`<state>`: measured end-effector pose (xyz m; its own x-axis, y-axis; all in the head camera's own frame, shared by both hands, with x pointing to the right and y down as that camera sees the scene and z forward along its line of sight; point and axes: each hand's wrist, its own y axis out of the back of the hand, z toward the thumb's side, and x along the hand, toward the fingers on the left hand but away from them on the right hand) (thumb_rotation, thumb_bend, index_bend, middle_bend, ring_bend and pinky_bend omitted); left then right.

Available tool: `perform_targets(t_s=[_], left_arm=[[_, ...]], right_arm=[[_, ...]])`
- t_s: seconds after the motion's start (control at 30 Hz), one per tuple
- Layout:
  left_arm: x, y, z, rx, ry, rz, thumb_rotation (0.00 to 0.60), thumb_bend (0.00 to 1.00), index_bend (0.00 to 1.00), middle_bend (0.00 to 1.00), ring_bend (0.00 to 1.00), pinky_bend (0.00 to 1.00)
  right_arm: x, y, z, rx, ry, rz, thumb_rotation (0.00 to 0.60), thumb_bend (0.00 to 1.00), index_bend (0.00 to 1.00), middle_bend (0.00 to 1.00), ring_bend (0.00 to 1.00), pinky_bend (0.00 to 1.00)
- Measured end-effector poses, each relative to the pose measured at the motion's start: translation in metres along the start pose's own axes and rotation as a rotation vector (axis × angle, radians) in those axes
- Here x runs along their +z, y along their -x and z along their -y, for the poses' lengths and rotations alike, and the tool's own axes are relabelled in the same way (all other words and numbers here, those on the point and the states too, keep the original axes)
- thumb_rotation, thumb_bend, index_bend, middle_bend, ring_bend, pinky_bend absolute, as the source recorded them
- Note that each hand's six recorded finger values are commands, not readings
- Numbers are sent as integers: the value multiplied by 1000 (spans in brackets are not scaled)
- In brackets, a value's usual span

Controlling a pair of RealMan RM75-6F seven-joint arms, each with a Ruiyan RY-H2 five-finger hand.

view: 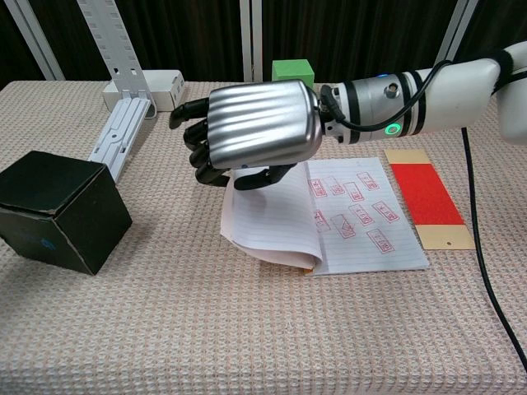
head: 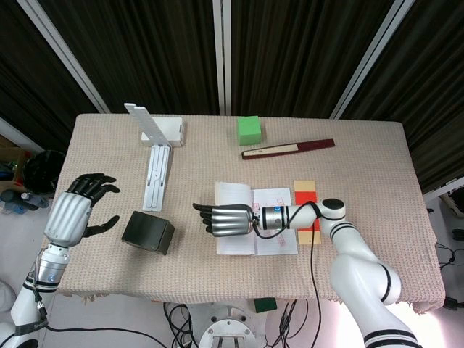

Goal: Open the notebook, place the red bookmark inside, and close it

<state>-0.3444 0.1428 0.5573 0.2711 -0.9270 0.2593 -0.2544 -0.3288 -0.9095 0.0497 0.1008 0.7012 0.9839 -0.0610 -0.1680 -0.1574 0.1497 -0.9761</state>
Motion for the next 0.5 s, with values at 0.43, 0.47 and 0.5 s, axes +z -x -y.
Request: perform_targets(t_s=[0.43,0.47,0.5], left_arm=[[-3,3,1,2,2,-7,600,156,368,265,192,208],[-3,3,1,2,0,-7,600,156,368,265,192,207],[-3,4,0,3,-1,-8,600,156,368,265,192,207]], right_arm=[[2,47,16,59,54,117,600,221,1,45,0,0],[3,50,15,56,66,129,600,195,0,30,0,0],[3,52,14,49,76,138,600,185,0,24,0,0]])
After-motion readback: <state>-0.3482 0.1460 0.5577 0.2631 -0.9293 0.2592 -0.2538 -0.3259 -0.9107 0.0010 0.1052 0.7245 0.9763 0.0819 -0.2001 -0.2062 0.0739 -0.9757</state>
